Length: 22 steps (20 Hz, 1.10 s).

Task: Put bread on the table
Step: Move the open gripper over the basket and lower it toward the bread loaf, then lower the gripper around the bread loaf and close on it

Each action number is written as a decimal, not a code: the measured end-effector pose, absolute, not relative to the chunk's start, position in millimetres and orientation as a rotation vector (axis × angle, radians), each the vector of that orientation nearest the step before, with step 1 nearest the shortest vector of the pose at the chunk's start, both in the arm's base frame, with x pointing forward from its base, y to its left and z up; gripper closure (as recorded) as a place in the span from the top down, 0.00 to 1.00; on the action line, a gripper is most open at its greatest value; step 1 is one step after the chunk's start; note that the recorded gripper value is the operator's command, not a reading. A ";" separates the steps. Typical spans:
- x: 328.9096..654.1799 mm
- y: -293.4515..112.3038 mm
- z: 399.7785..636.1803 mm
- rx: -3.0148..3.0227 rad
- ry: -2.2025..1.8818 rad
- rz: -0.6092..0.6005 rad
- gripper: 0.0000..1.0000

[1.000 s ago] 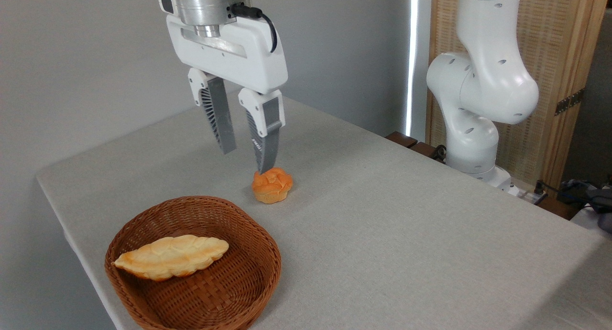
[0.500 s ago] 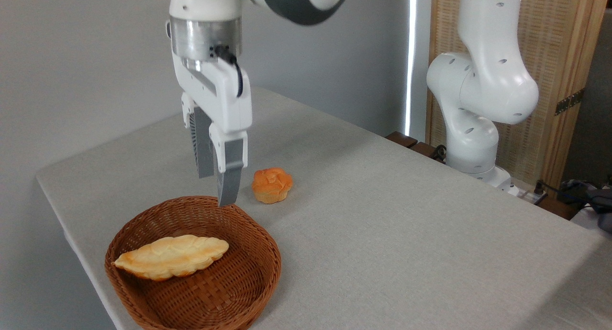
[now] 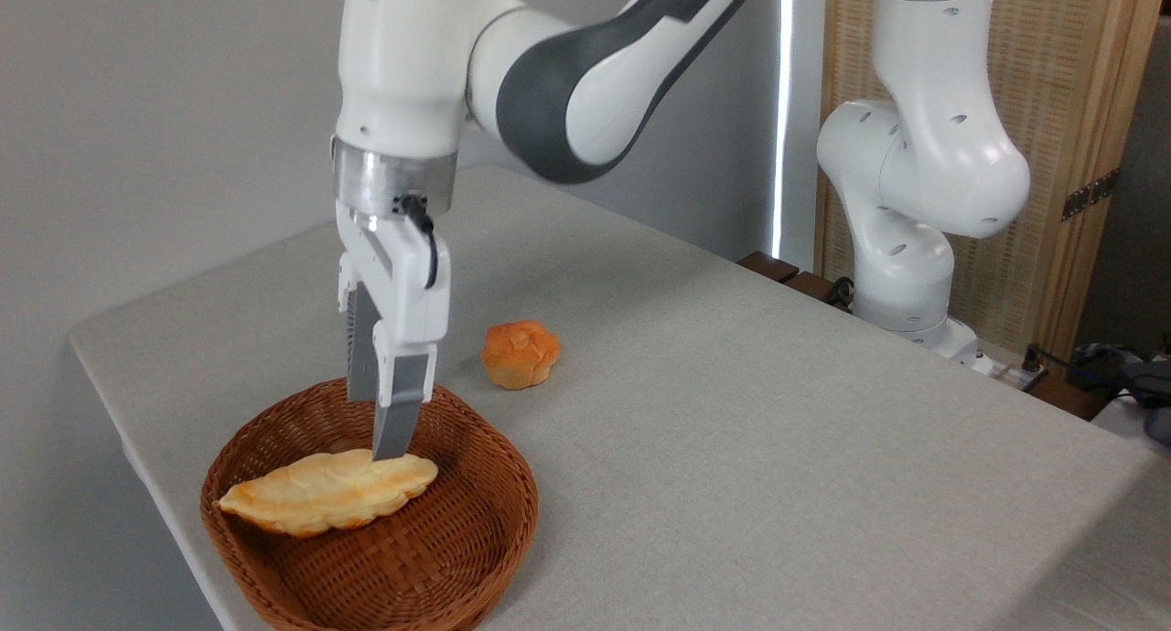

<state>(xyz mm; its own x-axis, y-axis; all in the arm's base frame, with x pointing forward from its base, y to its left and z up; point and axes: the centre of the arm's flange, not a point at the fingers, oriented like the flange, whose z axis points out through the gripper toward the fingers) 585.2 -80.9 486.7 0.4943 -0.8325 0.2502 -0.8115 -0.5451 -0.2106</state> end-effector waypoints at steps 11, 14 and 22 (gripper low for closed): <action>595.8 -113.7 430.0 -2.629 1.557 -0.469 1.00; 595.2 -111.9 427.1 -2.588 1.609 -0.469 1.00; 597.3 -106.5 427.0 -2.532 1.649 -0.480 1.00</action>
<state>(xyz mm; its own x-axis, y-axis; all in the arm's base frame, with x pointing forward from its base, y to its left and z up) 597.3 -106.5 427.0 0.3708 -0.9034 0.2153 -0.8777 -0.4167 -0.2367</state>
